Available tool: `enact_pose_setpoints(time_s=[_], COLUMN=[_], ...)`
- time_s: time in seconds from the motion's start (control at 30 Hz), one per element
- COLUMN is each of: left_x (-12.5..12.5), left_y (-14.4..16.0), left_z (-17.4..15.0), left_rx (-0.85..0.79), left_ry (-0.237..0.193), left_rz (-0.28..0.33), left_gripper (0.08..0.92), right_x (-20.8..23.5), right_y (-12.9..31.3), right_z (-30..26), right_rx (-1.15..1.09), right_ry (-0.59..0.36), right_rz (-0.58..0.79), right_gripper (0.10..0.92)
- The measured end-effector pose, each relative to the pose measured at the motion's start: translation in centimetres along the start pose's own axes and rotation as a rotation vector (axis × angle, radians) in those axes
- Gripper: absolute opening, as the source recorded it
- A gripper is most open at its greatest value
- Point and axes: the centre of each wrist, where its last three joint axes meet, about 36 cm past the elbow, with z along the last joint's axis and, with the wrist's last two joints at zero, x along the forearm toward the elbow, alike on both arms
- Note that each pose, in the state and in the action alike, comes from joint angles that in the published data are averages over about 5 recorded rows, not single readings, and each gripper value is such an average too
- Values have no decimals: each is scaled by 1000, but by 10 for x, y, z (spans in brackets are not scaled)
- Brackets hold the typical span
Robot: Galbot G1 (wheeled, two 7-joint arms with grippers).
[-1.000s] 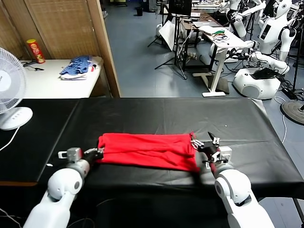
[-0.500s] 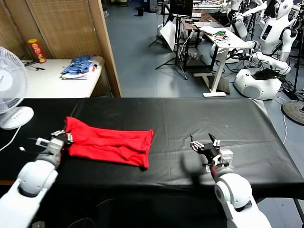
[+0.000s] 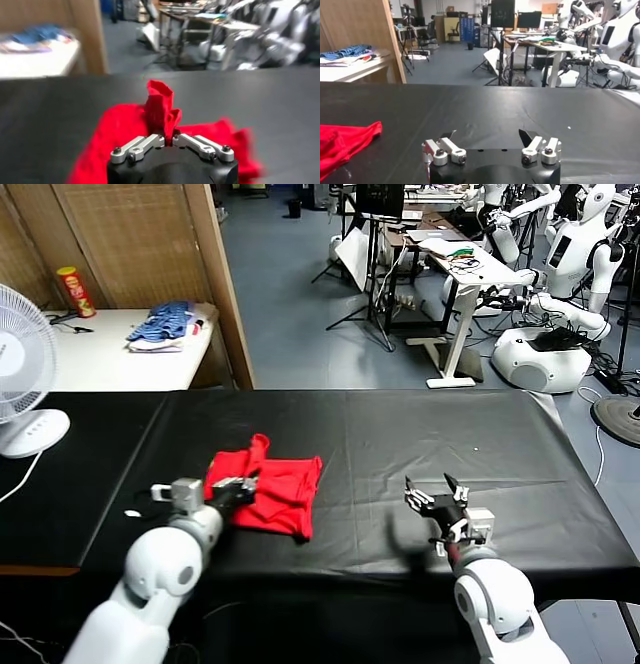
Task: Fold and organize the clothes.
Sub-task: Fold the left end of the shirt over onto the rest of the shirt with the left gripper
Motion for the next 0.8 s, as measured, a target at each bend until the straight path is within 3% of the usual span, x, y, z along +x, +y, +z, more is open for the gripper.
enact_pose_setpoints(time_s=[0.2, 0.6, 0.7, 0.8], left_x=[-11, -28, -31, -32], left_y=[-19, -38, -43, -48], left_z=[12, 24, 26, 25], left_rx=[85, 163, 185, 202], left_ry=[7, -41, -67, -101], left_rz=[49, 94, 133, 175], left_gripper=[159, 172, 276, 443], right_x=[-2, -8, -12, -15], right_y=[3, 15, 20, 25], right_z=[3, 7, 5, 1], right_rx=[2, 10, 3, -12], right_ry=[8, 20, 19, 16], right_rz=[-4, -54, -87, -135], right_gripper=[798, 798, 798, 798])
